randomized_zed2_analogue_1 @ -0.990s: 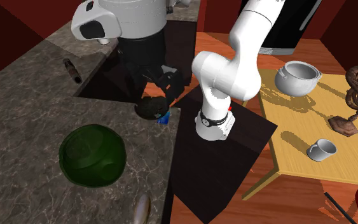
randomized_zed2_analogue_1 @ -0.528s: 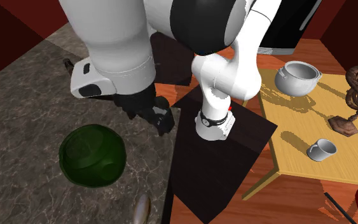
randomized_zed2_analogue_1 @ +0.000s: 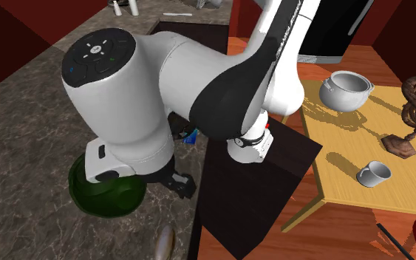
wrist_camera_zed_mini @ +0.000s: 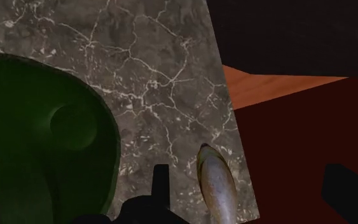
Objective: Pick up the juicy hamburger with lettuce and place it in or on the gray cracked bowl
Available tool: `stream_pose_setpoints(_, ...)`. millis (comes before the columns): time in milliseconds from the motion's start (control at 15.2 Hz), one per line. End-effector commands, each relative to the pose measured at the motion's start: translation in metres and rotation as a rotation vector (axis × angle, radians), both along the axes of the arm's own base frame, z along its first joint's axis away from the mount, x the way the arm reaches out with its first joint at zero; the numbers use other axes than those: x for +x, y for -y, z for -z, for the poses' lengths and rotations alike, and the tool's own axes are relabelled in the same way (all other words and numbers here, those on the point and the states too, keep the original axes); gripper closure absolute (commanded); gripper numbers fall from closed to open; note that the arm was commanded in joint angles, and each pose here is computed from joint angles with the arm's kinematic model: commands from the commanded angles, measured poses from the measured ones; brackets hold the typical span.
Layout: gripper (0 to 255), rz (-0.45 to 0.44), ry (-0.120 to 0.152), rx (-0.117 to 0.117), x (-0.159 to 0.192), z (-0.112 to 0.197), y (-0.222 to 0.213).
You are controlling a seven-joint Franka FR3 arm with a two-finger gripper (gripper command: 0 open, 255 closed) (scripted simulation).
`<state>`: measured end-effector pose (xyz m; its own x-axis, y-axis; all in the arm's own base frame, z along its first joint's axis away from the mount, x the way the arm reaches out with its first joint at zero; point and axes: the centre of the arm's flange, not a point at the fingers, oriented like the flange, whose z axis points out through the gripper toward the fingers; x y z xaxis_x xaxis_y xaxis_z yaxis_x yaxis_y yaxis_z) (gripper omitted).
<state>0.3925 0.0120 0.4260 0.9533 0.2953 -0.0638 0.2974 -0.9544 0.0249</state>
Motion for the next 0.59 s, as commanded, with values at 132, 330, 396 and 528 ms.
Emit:
stream_pose_setpoints(132,0,-0.052,0.016,0.010,0.027,0.045,-0.014)
stream_pose_setpoints(330,0,-0.089,0.027,0.017,0.046,0.076,-0.025)
stream_pose_setpoints(396,0,-0.102,0.030,0.019,0.052,0.087,-0.029)
stream_pose_setpoints(528,0,-0.127,0.037,0.023,0.064,0.107,-0.037)
